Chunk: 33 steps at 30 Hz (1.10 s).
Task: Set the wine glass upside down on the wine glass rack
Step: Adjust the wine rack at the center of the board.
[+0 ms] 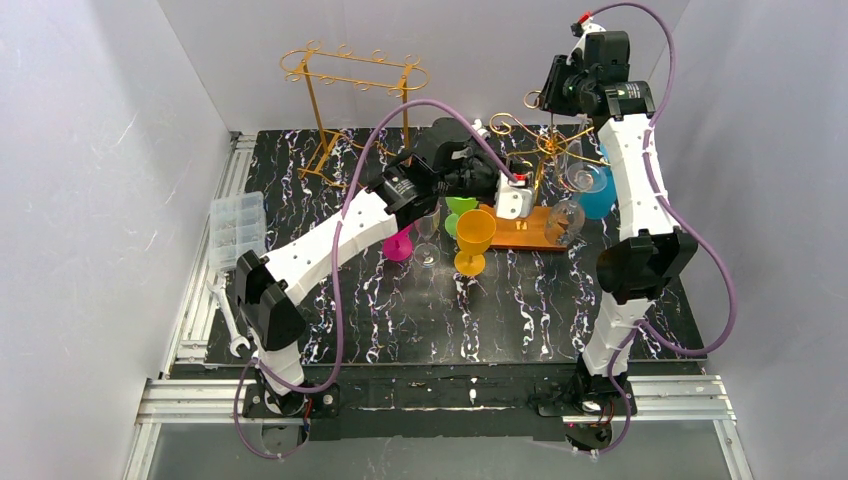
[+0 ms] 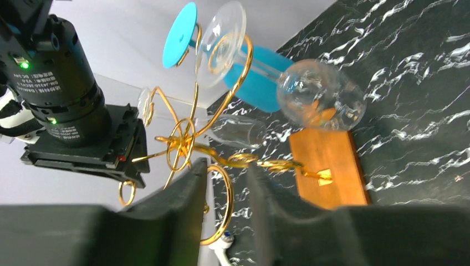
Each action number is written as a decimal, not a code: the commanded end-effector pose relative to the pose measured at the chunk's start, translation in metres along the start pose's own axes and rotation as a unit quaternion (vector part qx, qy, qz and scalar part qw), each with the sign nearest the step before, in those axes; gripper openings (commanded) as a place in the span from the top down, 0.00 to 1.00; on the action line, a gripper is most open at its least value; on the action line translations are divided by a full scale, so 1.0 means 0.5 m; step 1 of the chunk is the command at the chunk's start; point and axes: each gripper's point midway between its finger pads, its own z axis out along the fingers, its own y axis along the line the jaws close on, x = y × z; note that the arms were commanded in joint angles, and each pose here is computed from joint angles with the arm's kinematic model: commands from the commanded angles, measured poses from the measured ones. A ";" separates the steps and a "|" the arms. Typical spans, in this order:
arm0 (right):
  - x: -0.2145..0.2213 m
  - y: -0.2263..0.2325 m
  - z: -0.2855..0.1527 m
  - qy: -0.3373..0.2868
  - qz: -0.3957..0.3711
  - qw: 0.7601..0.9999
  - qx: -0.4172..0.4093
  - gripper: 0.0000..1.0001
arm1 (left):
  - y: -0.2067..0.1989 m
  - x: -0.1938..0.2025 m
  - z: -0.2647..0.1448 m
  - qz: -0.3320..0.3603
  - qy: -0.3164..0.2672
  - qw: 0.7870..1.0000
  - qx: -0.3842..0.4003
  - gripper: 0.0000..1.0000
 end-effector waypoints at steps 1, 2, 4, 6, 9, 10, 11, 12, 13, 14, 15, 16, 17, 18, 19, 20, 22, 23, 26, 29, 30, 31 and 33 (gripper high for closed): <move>-0.042 0.073 -0.015 -0.035 -0.022 0.997 -0.058 0.64 | 0.059 -0.111 -0.024 0.013 -0.051 0.998 -0.041 0.59; -0.041 0.075 -0.015 -0.033 -0.022 0.997 -0.061 0.64 | 0.066 -0.113 -0.026 0.004 -0.049 0.998 -0.047 0.55; -0.041 0.079 -0.017 -0.033 -0.022 0.997 -0.065 0.64 | 0.078 -0.116 -0.033 -0.013 -0.045 0.997 -0.059 0.48; -0.046 0.076 -0.021 -0.037 -0.023 0.997 -0.060 0.60 | 0.090 -0.123 -0.044 -0.025 -0.040 0.997 -0.068 0.44; -0.056 0.066 -0.033 -0.046 -0.027 0.998 -0.042 0.52 | 0.098 -0.129 -0.068 -0.043 -0.025 0.996 -0.076 0.41; -0.061 0.064 -0.041 -0.050 -0.029 0.998 -0.037 0.47 | 0.099 -0.130 -0.079 -0.047 -0.019 0.995 -0.080 0.38; -0.066 0.063 -0.049 -0.055 -0.030 0.997 -0.033 0.42 | 0.100 -0.125 -0.090 -0.056 -0.007 0.995 -0.086 0.37; -0.070 0.061 -0.056 -0.058 -0.031 0.997 -0.029 0.37 | 0.101 -0.123 -0.104 -0.069 0.002 0.994 -0.090 0.35; -0.074 0.060 -0.064 -0.062 -0.031 0.997 -0.025 0.33 | 0.098 -0.121 -0.117 -0.083 0.011 0.992 -0.091 0.33; -0.078 0.058 -0.074 -0.067 -0.033 0.997 -0.021 0.28 | 0.093 -0.116 -0.132 -0.100 0.021 0.991 -0.091 0.29; -0.082 0.058 -0.083 -0.071 -0.034 0.997 -0.018 0.24 | 0.090 -0.111 -0.148 -0.113 0.034 0.988 -0.095 0.26; -0.086 0.058 -0.093 -0.075 -0.035 0.996 -0.017 0.21 | 0.086 -0.103 -0.162 -0.129 0.046 0.985 -0.100 0.24; -0.089 0.059 -0.103 -0.079 -0.035 0.996 -0.017 0.19 | 0.079 -0.095 -0.178 -0.145 0.059 0.982 -0.103 0.24; -0.092 0.060 -0.111 -0.082 -0.036 0.996 -0.017 0.16 | 0.074 -0.083 -0.197 -0.163 0.071 0.978 -0.107 0.23; -0.096 0.062 -0.119 -0.086 -0.035 0.996 -0.018 0.04 | 0.064 -0.076 -0.219 -0.185 0.082 0.973 -0.111 0.23; -0.099 0.065 -0.127 -0.089 -0.036 0.995 -0.020 0.02 | 0.058 -0.063 -0.235 -0.200 0.093 0.968 -0.116 0.23; -0.103 0.071 -0.142 -0.095 -0.035 0.995 -0.024 0.02 | 0.048 -0.039 -0.268 -0.229 0.110 0.959 -0.129 0.23; -0.104 0.075 -0.148 -0.096 -0.035 0.994 -0.027 0.01 | 0.045 -0.028 -0.284 -0.243 0.118 0.953 -0.135 0.23; -0.111 0.084 -0.172 -0.104 -0.032 0.993 -0.035 0.02 | 0.037 -0.001 -0.329 -0.286 0.141 0.936 -0.152 0.23; -0.111 0.101 -0.200 -0.104 -0.025 0.993 -0.053 0.02 | 0.029 0.021 -0.366 -0.315 0.162 0.921 -0.165 0.23; -0.109 0.104 -0.207 -0.104 -0.023 0.993 -0.056 0.01 | 0.023 0.027 -0.374 -0.318 0.170 0.918 -0.165 0.22; -0.107 0.106 -0.214 -0.106 -0.023 0.992 -0.059 0.02 | 0.016 0.033 -0.380 -0.321 0.177 0.916 -0.165 0.22; -0.107 0.108 -0.221 -0.107 -0.022 0.992 -0.061 0.02 | 0.005 0.043 -0.384 -0.332 0.186 0.910 -0.168 0.22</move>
